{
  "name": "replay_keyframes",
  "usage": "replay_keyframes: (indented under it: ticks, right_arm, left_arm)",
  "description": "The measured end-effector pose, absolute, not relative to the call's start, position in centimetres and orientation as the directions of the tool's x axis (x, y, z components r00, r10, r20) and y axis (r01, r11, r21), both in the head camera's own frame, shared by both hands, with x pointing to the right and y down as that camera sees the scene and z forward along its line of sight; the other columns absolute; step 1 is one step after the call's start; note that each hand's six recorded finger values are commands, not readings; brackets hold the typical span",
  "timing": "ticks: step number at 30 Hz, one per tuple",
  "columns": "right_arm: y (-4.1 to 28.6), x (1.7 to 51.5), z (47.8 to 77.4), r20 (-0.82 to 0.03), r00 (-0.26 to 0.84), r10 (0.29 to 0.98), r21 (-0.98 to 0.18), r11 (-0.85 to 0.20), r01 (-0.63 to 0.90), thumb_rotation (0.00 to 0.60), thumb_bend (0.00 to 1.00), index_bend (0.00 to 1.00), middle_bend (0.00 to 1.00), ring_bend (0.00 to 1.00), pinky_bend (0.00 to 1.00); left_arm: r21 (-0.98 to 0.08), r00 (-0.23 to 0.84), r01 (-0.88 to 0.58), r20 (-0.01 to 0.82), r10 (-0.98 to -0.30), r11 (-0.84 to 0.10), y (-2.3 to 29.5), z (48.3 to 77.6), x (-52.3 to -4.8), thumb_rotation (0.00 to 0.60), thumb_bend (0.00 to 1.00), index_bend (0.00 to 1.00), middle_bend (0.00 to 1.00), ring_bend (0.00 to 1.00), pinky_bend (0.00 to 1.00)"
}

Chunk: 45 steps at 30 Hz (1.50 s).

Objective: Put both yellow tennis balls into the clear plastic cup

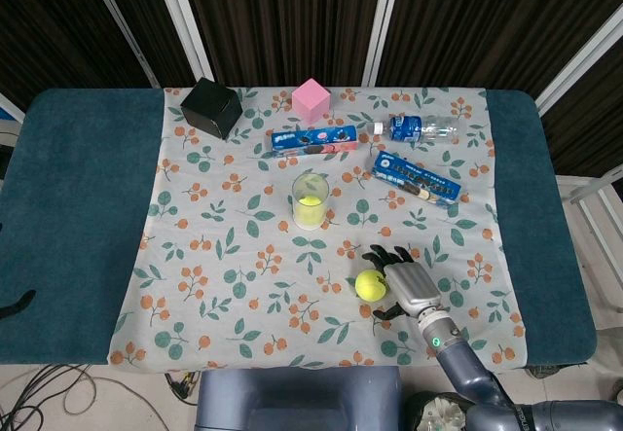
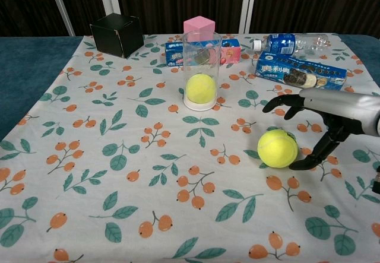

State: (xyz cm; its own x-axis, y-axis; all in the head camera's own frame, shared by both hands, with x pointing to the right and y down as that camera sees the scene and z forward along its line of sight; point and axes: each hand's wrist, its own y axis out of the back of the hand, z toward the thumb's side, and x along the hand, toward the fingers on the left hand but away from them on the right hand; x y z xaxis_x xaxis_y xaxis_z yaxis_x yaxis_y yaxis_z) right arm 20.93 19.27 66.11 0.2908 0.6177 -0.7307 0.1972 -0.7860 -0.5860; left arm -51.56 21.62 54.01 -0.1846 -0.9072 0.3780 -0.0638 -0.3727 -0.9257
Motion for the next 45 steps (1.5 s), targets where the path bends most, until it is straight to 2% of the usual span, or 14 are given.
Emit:
replay_keyframes:
  ticks: [6, 10, 14, 19, 22, 27, 30, 38, 45]
  right_arm:
    - [19.8, 20.9, 67.1, -0.727, 0.276, 0.628, -0.594, -0.778, 0.206, 0.600, 0.23, 0.27, 0.19, 0.33, 0.08]
    - [19.9, 21.0, 67.9, -0.713, 0.243, 0.658, -0.619, -0.753, 0.221, 0.600, 0.23, 0.30, 0.20, 0.35, 0.09]
    - [20.1, 21.0, 68.5, -0.718, 0.226, 0.658, -0.623, -0.753, 0.211, 0.600, 0.23, 0.31, 0.22, 0.36, 0.10]
    - [20.5, 20.9, 69.0, -0.726, 0.223, 0.650, -0.618, -0.760, 0.204, 0.600, 0.24, 0.35, 0.28, 0.41, 0.22]
    - [20.5, 20.6, 69.3, -0.725, 0.224, 0.651, -0.618, -0.759, 0.205, 0.600, 0.29, 0.39, 0.33, 0.46, 0.31]
    - [20.5, 20.0, 69.5, -0.724, 0.234, 0.649, -0.616, -0.761, 0.203, 0.600, 0.49, 0.47, 0.44, 0.57, 0.43]
    - [20.6, 19.6, 69.6, -0.723, 0.235, 0.650, -0.616, -0.760, 0.207, 0.600, 0.58, 0.49, 0.46, 0.59, 0.48]
    - [19.3, 19.2, 68.5, -0.688, 0.224, 0.690, -0.641, -0.723, 0.257, 0.600, 0.60, 0.51, 0.47, 0.61, 0.60]
    - [14.4, 19.2, 65.5, -0.588, 0.213, 0.780, -0.731, -0.626, 0.273, 0.600, 0.60, 0.52, 0.47, 0.61, 0.68]
  left_arm:
    - [-0.926, -0.193, -0.064, 0.378, -0.906, -0.373, 21.6, 54.0, -51.6, 0.600, 0.12, 0.07, 0.00, 0.00, 0.08]
    - [-0.926, -0.197, -0.065, 0.377, -0.905, -0.371, 21.6, 54.0, -51.7, 0.600, 0.12, 0.07, 0.00, 0.00, 0.08]
    - [-0.925, -0.201, -0.066, 0.379, -0.903, -0.373, 21.6, 54.0, -51.7, 0.600, 0.12, 0.07, 0.00, 0.00, 0.08]
    - [-0.924, -0.202, -0.067, 0.381, -0.902, -0.376, 21.6, 54.1, -51.7, 0.600, 0.12, 0.07, 0.00, 0.00, 0.08]
    - [-0.925, -0.202, -0.068, 0.379, -0.903, -0.373, 21.6, 54.0, -51.6, 0.600, 0.12, 0.07, 0.00, 0.00, 0.08]
    - [-0.927, -0.206, -0.072, 0.375, -0.904, -0.369, 21.6, 54.0, -51.7, 0.600, 0.12, 0.07, 0.00, 0.00, 0.08]
    - [-0.927, -0.207, -0.073, 0.375, -0.904, -0.368, 21.5, 53.9, -51.8, 0.600, 0.12, 0.08, 0.00, 0.00, 0.08]
    - [-0.929, -0.214, -0.080, 0.370, -0.904, -0.362, 21.5, 53.8, -52.0, 0.600, 0.12, 0.08, 0.00, 0.00, 0.08]
    - [-0.927, -0.209, -0.083, 0.376, -0.903, -0.367, 21.5, 53.9, -51.8, 0.600, 0.12, 0.08, 0.00, 0.00, 0.08]
